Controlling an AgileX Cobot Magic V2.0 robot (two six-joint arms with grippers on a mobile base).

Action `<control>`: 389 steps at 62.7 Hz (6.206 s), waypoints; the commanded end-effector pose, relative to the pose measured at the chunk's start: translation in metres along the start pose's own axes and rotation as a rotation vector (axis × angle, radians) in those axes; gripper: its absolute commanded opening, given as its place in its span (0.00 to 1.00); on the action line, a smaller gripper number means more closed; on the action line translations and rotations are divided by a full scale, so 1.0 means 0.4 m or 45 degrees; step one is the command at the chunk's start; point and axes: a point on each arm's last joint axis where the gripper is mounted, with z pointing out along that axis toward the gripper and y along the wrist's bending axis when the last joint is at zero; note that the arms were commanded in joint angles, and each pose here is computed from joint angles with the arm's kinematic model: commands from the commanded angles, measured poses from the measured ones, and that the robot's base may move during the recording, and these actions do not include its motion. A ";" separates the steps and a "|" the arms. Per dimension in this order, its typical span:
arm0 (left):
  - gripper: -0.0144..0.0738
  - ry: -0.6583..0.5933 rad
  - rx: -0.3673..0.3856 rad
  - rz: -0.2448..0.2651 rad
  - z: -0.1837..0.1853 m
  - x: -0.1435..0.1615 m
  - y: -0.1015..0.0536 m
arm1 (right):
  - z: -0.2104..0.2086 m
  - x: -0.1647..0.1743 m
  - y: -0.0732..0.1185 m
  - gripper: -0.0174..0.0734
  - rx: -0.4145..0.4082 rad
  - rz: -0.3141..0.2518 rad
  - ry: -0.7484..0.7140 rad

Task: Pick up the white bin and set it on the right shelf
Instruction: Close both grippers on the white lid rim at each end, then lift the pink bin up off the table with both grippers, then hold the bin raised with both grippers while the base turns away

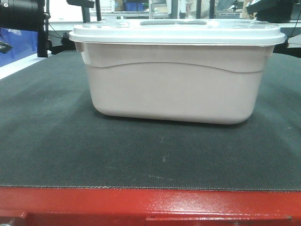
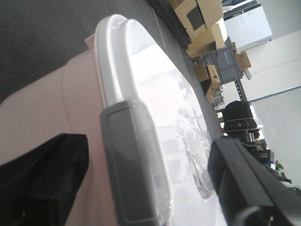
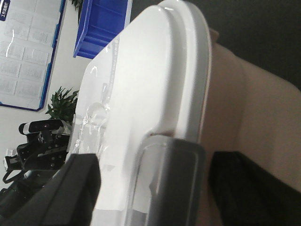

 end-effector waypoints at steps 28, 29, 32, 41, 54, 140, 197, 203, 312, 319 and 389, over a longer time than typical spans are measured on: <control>0.64 -0.036 0.174 0.077 -0.004 -0.023 -0.104 | -0.020 -0.012 0.082 0.53 -0.177 -0.069 -0.022; 0.64 -0.036 0.174 0.077 -0.004 -0.023 -0.104 | -0.020 -0.012 0.082 0.53 -0.177 -0.069 -0.022; 0.64 -0.036 0.174 0.077 -0.004 -0.023 -0.104 | -0.020 -0.012 0.082 0.53 -0.177 -0.069 -0.022; 0.55 -0.036 0.174 0.077 -0.004 -0.023 -0.104 | -0.020 -0.012 0.082 0.53 -0.177 -0.069 -0.022; 0.28 -0.036 0.174 0.077 -0.004 -0.023 -0.104 | -0.020 -0.012 0.082 0.48 -0.177 -0.069 -0.022; 0.05 -0.070 0.503 0.402 -0.065 -0.047 -0.409 | -0.093 0.012 0.250 0.40 -0.556 -0.320 -0.092; 0.05 -0.050 0.496 0.661 -0.145 0.006 -0.579 | -0.246 0.131 0.496 0.40 -0.708 -0.681 -0.203; 0.05 -0.060 0.504 0.693 -0.159 0.015 -0.605 | -0.259 0.145 0.513 0.40 -0.718 -0.711 -0.209; 0.05 -0.070 0.512 0.730 -0.174 0.025 -0.634 | -0.266 0.143 0.522 0.40 -0.665 -0.717 -0.282; 0.05 -0.070 0.512 0.730 -0.174 0.025 -0.634 | -0.266 0.143 0.522 0.40 -0.665 -0.717 -0.282; 0.05 -0.070 0.512 0.730 -0.174 0.025 -0.634 | -0.267 0.142 0.522 0.40 -0.661 -0.716 -0.288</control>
